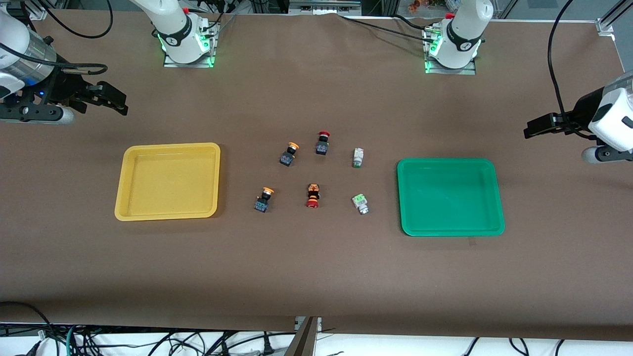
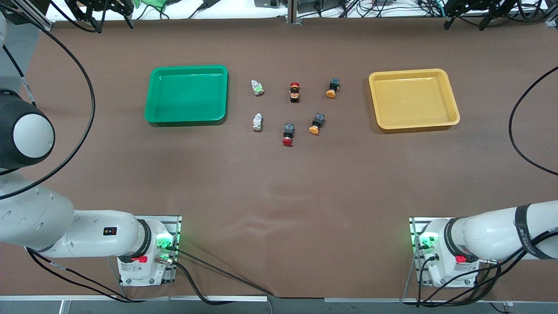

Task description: Place green and yellow buttons in trays

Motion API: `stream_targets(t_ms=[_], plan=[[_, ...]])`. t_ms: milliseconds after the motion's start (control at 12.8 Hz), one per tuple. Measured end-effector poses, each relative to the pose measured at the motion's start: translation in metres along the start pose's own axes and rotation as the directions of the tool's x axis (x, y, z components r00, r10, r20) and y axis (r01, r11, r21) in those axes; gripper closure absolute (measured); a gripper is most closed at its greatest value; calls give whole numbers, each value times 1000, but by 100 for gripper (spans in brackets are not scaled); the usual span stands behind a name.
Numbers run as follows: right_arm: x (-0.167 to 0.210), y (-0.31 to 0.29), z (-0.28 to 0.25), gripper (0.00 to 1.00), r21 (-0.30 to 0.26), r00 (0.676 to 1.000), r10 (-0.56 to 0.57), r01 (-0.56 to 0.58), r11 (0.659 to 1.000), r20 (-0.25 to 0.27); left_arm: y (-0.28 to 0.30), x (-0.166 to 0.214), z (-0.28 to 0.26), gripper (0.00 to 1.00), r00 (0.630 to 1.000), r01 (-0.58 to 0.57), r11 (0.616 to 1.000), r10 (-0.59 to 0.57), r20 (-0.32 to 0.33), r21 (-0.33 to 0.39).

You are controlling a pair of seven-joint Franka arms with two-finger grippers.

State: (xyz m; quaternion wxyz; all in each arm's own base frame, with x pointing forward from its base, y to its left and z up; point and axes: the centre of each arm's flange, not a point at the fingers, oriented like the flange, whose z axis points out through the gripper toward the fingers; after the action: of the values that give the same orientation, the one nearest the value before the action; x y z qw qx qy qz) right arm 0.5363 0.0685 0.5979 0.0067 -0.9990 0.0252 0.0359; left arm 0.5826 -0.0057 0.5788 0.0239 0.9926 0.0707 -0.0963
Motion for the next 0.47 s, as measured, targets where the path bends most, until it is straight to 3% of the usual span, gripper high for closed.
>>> stream_targets(t_ms=[471], plan=[[5,-9,11,0,-9,1000,-15,15,1000,16,0,-1,-9,0,1000,-1,1000,1,-20,-3]])
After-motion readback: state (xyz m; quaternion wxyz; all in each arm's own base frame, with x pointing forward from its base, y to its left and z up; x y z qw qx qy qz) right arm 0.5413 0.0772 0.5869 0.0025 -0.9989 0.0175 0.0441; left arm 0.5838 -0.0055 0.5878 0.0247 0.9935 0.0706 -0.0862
